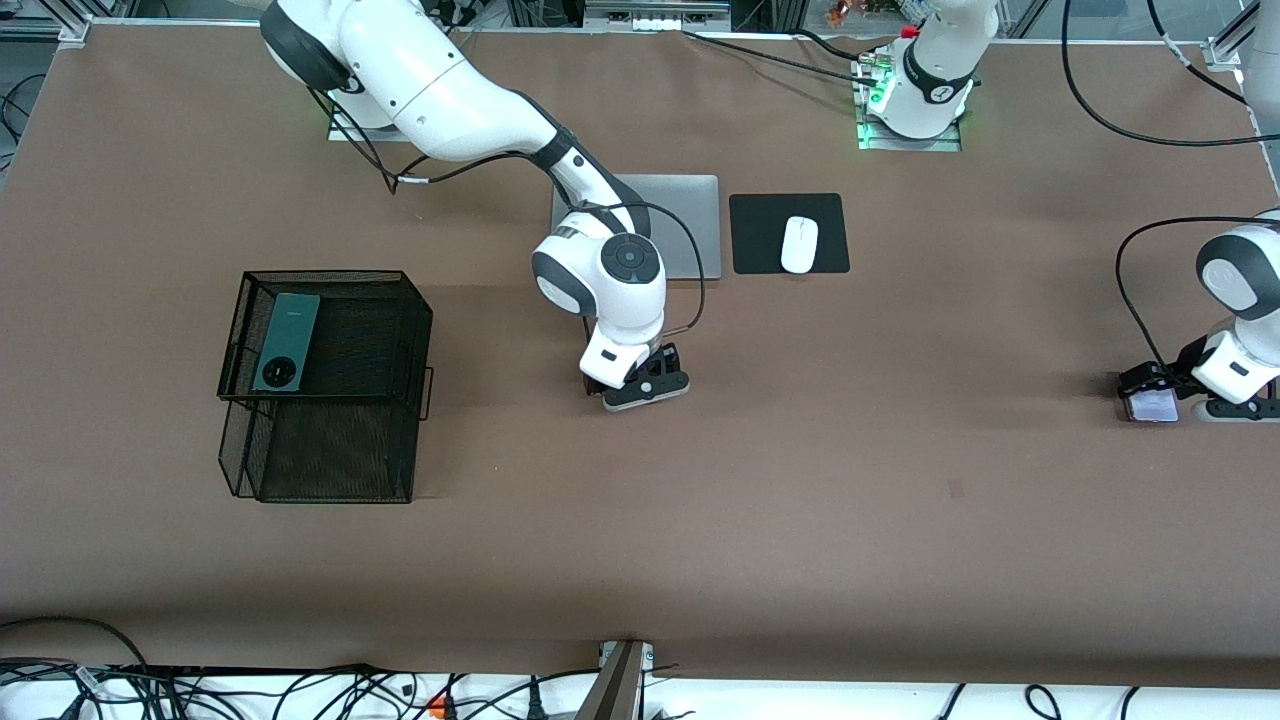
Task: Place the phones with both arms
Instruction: 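Carry the flip phone toward the basket while the left gripper grasps the white phone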
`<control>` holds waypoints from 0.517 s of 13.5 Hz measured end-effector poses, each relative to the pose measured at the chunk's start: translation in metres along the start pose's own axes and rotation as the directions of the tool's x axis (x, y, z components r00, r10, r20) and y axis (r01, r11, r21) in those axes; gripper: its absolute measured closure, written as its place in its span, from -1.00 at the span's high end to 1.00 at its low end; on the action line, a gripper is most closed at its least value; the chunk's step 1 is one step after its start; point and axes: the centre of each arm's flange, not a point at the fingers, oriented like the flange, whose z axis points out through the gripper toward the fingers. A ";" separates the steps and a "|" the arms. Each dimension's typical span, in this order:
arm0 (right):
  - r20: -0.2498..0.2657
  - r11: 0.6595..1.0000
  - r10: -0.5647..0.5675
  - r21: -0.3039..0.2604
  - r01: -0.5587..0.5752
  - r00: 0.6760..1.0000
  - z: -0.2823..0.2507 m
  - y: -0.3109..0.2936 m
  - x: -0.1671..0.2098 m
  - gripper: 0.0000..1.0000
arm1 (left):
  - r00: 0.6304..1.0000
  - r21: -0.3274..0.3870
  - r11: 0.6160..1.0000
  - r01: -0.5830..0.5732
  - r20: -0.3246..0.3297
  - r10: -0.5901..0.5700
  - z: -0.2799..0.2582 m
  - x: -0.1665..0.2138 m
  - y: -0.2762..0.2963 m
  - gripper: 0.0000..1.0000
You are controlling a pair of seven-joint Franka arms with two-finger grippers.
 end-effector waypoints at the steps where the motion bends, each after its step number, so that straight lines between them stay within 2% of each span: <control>1: 0.003 1.000 -0.001 -0.001 0.001 1.000 0.002 0.000 -0.001 1.00 | 1.000 0.001 1.000 0.002 -0.006 -0.002 0.003 -0.001 -0.003 1.00; 7: 0.011 1.000 0.002 0.001 -0.002 1.000 0.004 0.000 -0.003 1.00 | 0.999 0.004 0.999 -0.039 -0.018 0.039 0.010 0.001 -0.017 1.00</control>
